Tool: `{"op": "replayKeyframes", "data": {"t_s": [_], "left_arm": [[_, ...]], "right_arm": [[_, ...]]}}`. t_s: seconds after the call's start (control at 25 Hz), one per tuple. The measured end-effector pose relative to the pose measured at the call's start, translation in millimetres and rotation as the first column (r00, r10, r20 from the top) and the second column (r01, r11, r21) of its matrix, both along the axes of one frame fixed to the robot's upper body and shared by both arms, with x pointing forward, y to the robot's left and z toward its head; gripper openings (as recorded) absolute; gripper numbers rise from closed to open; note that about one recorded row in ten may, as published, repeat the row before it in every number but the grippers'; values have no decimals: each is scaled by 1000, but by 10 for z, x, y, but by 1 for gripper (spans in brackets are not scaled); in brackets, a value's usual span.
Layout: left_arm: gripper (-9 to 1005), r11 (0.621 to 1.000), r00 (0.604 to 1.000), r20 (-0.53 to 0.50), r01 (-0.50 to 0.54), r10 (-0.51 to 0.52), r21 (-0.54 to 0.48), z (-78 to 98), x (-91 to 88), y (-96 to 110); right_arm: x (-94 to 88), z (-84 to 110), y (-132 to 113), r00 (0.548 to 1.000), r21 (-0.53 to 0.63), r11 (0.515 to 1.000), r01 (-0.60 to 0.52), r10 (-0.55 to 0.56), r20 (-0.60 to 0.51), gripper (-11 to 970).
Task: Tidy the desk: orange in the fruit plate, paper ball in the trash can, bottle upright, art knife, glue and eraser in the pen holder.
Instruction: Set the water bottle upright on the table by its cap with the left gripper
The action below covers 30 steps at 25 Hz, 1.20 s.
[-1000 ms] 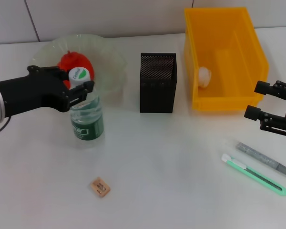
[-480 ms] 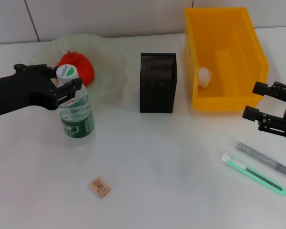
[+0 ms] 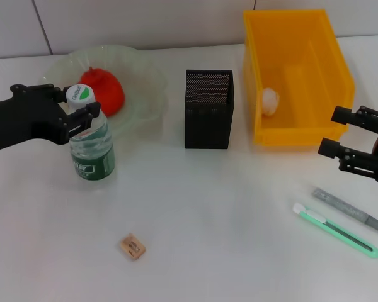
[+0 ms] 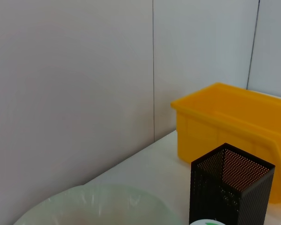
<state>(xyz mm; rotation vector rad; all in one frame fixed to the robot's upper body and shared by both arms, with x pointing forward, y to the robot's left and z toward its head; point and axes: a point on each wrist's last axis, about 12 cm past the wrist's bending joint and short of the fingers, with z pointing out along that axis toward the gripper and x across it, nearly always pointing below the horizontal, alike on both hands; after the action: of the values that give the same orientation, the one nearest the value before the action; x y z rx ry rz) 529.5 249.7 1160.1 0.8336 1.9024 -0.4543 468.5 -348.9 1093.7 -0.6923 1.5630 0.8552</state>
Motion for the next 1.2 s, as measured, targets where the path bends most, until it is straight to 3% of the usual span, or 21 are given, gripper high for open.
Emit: {"op": "replayKeyframes", "data": {"t_s": [1.2], "left_arm": [[538, 1000, 1000, 15, 5, -4, -28, -104, 63, 25]], "right_arm": [[51, 2, 35, 1000, 10, 1000, -4, 4, -3, 732]]}}
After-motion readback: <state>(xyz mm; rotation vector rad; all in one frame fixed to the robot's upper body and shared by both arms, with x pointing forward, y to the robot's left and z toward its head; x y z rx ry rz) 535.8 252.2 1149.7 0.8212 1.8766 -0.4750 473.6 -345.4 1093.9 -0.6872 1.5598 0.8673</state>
